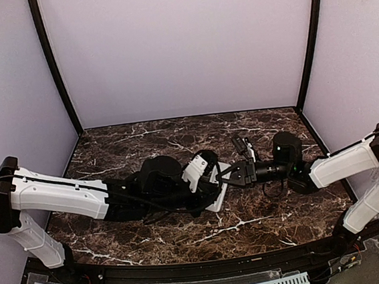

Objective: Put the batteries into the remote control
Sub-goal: Place the battery in the battery compartment.

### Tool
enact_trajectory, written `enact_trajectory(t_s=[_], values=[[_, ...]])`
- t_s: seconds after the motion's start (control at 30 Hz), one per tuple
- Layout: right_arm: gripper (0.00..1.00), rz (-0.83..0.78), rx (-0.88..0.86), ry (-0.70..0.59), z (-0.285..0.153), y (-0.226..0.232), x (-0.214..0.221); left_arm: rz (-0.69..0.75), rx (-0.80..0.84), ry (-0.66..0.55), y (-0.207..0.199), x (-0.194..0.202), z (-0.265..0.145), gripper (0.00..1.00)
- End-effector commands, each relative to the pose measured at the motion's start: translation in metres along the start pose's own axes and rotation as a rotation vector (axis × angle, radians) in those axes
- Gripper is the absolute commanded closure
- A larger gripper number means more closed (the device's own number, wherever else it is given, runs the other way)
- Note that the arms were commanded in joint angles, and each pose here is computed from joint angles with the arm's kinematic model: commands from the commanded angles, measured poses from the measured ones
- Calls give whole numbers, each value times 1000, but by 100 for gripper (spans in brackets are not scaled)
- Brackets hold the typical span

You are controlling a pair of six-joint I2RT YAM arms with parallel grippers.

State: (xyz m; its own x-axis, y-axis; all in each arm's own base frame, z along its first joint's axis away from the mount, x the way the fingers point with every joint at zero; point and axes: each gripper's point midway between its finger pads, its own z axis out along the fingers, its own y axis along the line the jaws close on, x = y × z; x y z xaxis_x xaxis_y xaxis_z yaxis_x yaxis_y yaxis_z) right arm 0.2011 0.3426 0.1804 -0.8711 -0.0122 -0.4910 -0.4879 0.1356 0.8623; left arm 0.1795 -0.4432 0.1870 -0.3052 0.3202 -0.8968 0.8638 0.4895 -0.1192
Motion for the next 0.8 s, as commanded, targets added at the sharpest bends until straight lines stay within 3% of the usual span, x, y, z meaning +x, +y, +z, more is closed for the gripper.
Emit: enact_trajectory(t_s=[0.0,0.77], values=[[100,-30,-60,-32,3,18,-10,-18,-43,-45,5,-12,-1,96],[100,-10,-99,-29,1,25,-9,-29,-150,-54,26,-2,-5,75]])
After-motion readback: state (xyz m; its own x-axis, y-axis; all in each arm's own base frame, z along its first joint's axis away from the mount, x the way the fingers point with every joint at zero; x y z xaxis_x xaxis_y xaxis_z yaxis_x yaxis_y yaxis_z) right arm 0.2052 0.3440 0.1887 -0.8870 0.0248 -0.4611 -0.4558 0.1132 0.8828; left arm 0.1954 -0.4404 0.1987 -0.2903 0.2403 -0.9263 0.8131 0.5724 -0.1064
